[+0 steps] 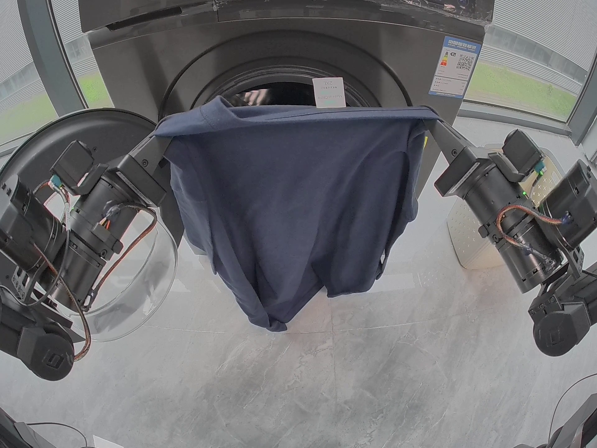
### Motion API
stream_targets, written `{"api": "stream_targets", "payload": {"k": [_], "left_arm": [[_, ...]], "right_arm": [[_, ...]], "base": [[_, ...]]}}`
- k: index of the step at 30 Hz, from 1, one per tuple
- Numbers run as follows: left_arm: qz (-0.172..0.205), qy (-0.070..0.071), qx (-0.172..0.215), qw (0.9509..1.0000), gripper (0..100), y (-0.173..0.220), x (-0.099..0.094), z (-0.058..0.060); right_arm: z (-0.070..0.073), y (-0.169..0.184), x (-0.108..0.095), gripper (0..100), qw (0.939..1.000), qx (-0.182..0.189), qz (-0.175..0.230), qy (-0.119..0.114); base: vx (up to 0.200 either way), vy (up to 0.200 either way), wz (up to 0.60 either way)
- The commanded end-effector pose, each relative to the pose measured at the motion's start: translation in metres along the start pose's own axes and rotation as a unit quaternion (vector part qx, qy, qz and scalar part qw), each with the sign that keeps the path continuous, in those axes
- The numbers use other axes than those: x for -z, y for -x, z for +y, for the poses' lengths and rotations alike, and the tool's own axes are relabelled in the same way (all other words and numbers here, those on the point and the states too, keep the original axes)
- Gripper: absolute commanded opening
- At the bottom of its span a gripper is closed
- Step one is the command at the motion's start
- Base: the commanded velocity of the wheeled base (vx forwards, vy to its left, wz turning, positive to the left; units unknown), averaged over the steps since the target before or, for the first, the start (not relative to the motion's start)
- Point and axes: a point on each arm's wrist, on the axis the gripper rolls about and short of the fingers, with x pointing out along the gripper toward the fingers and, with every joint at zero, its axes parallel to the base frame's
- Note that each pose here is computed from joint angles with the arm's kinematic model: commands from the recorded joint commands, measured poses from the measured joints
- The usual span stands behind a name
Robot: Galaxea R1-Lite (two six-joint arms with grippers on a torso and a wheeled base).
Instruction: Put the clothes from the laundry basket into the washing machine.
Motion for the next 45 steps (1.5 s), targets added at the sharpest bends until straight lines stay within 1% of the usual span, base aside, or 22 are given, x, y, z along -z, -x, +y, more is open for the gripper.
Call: {"api": "stream_targets", "payload": {"k": [1, 4, 5, 8, 9, 11, 12, 13, 15, 17, 18, 19, 20, 21, 23, 24, 25, 29, 35, 39, 41, 45], "left_arm": [[0.006, 0.004, 0.005, 1.0, 0, 0.001, 0.003, -0.003], [0.01, 0.007, 0.011, 0.9999, 0, 0.0, 0.006, -0.006], [0.014, 0.011, 0.018, 0.9997, 0, 0.0, 0.008, -0.01], [0.033, 0.027, 0.045, 0.9981, 0, -0.001, 0.018, -0.026], [0.043, 0.033, 0.058, 0.9968, 0, -0.001, 0.023, -0.035], [0.049, 0.03, 0.079, 0.9952, 0, -0.003, 0.025, -0.044], [0.049, 0.03, 0.079, 0.9952, 0, -0.003, 0.025, -0.044], [0.053, 0.03, 0.086, 0.9944, 0, -0.014, 0.027, -0.048], [0.055, 0.029, 0.083, 0.9946, 0, -0.019, 0.033, -0.046], [0.057, 0.027, 0.083, 0.9946, 0, -0.02, 0.035, -0.045], [0.056, 0.026, 0.081, 0.9948, 0, -0.022, 0.036, -0.044], [0.054, 0.027, 0.081, 0.9949, 0, -0.023, 0.036, -0.044], [0.052, 0.027, 0.081, 0.995, 0, -0.023, 0.035, -0.044], [0.049, 0.027, 0.081, 0.9951, 0, -0.023, 0.033, -0.044], [0.046, 0.027, 0.082, 0.9952, 0, -0.023, 0.031, -0.045], [0.043, 0.026, 0.082, 0.9954, 0, -0.023, 0.029, -0.045], [0.04, 0.027, 0.082, 0.9955, 0, -0.024, 0.028, -0.045], [0.033, 0.027, 0.083, 0.9957, 0, -0.025, 0.025, -0.046], [0.032, 0.027, 0.082, 0.9957, 0, -0.025, 0.025, -0.047], [0.031, 0.028, 0.085, 0.9955, 0, -0.025, 0.024, -0.048], [0.024, 0.03, 0.089, 0.9953, 0, -0.024, 0.019, -0.05], [0.016, 0.031, 0.095, 0.9949, 0, -0.023, 0.013, -0.052]], "right_arm": [[0.0, 0.002, 0.001, 0, 1.0, 0.0, 0.003, 0.0], [0.0, 0.002, 0.003, 0, 1.0, 0.0, 0.005, 0.0], [0.0, 0.003, 0.006, 0, 0.9999, 0.001, 0.012, -0.001], [0.0, 0.009, 0.018, 0, 0.9992, 0.001, 0.04, 0.0], [-0.001, 0.011, 0.028, 0, 0.9984, 0.002, 0.057, -0.002], [-0.001, 0.011, 0.039, 0, 0.9973, 0.003, 0.073, -0.009], [-0.001, 0.011, 0.039, 0, 0.9973, 0.003, 0.073, -0.009], [-0.003, 0.01, 0.054, 0, 0.9957, 0.002, 0.093, -0.009], [-0.003, 0.009, 0.072, 0, 0.9934, 0.006, 0.114, -0.008], [0.003, 0.012, 0.088, 0, 0.9901, -0.003, 0.14, -0.009], [0.007, 0.014, 0.096, 100, 0.9883, -0.006, 0.152, -0.01], [0.012, 0.019, 0.106, 100, 0.9852, -0.014, 0.171, -0.012], [0.013, 0.02, 0.109, 100, 0.9842, -0.015, 0.176, -0.012], [0.017, 0.026, 0.122, 100, 0.9793, -0.021, 0.201, -0.014], [0.017, 0.035, 0.14, 100, 0.9718, -0.021, 0.235, -0.009], [0.017, 0.042, 0.154, 100, 0.9654, -0.021, 0.26, -0.005], [0.018, 0.046, 0.163, 100, 0.9613, -0.024, 0.274, -0.004], [0.019, 0.05, 0.186, 100, 0.9531, -0.025, 0.302, 0.002], [0.021, 0.044, 0.207, 100, 0.9516, -0.027, 0.306, 0.004], [0.02, 0.038, 0.22, 100, 0.9526, -0.026, 0.303, 0.003], [0.021, 0.028, 0.231, 100, 0.9562, -0.027, 0.292, 0.003], [0.021, 0.012, 0.242, 100, 0.9629, -0.026, 0.269, -0.001]], "base": [[0.0, 0.0, 0.0], [0.0, 0.0, 0.0], [0.0, 0.0, 0.0], [0.0, 0.0, 0.0], [0.0, 0.0, 0.0], [0.0, 0.0, 0.0], [0.0, 0.0, 0.0], [0.0, 0.0, 0.0], [0.0, 0.0, 0.0], [0.0, 0.0, 0.0], [0.0, 0.0, 0.0], [0.0, 0.0, 0.0], [0.0, 0.0, 0.0], [0.0, 0.0, 0.0], [0.0, 0.0, 0.0], [0.0, 0.0, 0.0], [0.0, 0.0, 0.0], [0.0, 0.0, 0.0], [0.0, 0.0, 0.0], [0.0, 0.0, 0.0], [0.0, 0.0, 0.0], [0.0, 0.0, 0.0]]}}
